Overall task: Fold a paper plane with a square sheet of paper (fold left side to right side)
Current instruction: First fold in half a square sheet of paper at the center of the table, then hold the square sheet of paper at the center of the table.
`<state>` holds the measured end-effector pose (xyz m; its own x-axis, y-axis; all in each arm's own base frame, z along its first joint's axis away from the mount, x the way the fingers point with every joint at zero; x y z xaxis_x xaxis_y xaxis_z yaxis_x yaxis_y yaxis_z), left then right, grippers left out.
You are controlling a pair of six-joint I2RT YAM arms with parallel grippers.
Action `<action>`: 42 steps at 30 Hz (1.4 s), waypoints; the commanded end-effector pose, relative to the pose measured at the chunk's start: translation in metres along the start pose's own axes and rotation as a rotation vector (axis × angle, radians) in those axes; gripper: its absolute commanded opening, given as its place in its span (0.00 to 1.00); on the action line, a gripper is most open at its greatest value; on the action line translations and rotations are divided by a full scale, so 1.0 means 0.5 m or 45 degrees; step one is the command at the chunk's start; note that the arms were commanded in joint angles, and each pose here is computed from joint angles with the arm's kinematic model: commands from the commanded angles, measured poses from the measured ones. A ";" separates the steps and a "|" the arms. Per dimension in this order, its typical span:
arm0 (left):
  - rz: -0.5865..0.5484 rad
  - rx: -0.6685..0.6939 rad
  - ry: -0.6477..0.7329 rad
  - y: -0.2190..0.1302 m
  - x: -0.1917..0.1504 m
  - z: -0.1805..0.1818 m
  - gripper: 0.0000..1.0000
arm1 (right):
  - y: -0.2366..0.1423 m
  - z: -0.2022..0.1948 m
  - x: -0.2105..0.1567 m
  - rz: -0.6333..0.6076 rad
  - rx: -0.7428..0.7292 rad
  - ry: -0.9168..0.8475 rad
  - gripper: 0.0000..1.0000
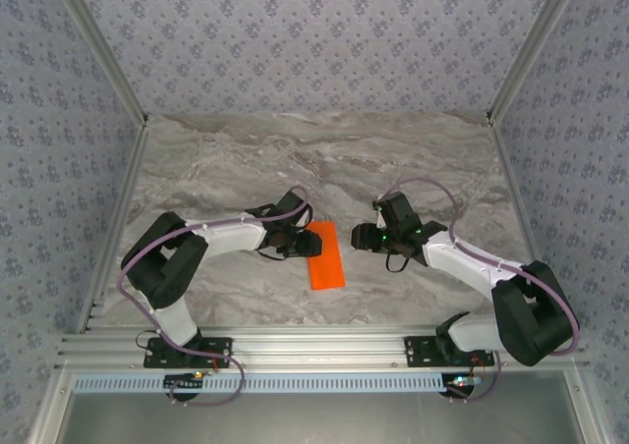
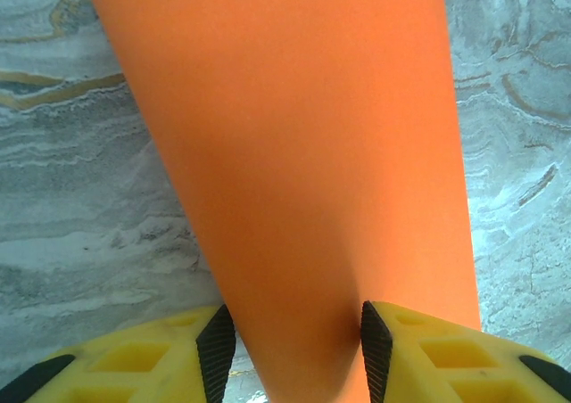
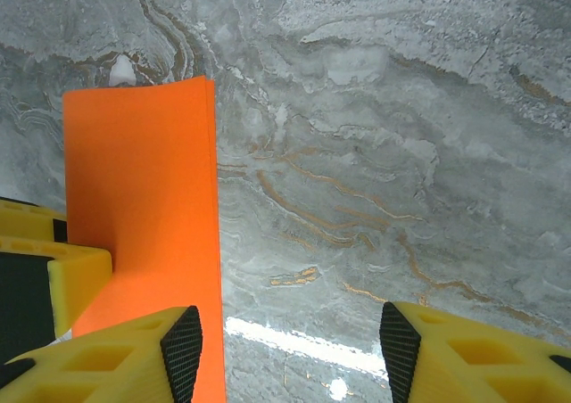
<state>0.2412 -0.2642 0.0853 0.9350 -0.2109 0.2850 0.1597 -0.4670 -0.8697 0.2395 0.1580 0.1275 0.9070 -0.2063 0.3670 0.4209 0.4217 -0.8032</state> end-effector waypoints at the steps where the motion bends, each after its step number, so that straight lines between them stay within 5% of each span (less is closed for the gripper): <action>1: 0.064 0.037 0.041 0.028 -0.017 0.007 0.46 | -0.009 -0.012 -0.004 -0.003 -0.034 -0.003 0.59; 27: 0.073 0.078 0.039 0.030 -0.020 0.015 0.47 | -0.002 0.005 -0.011 0.028 0.042 0.001 0.58; 37: 0.072 0.080 0.030 0.031 -0.021 0.016 0.47 | 0.061 0.064 -0.025 0.163 0.315 0.074 0.13; 42: 0.071 0.082 0.031 0.031 -0.021 0.016 0.47 | 0.092 0.087 -0.038 0.233 0.306 0.044 0.06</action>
<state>0.2413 -0.2648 0.0849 0.9304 -0.2311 0.2846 0.1544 -0.4571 -0.8759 0.2375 0.2044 0.0982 0.9646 -0.1530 0.2146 0.2631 0.6092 -0.7481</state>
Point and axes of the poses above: each hand's point on the last joint's axis, 136 mm out from that joint toward the fingers, its own y axis out along the fingers, its own z axis along the line the jaws close on, x = y × z, the point moved 7 cm from there along -y, back along the fingers, and after that the axes turned 8 degrees about y, right-handed, at the moved point
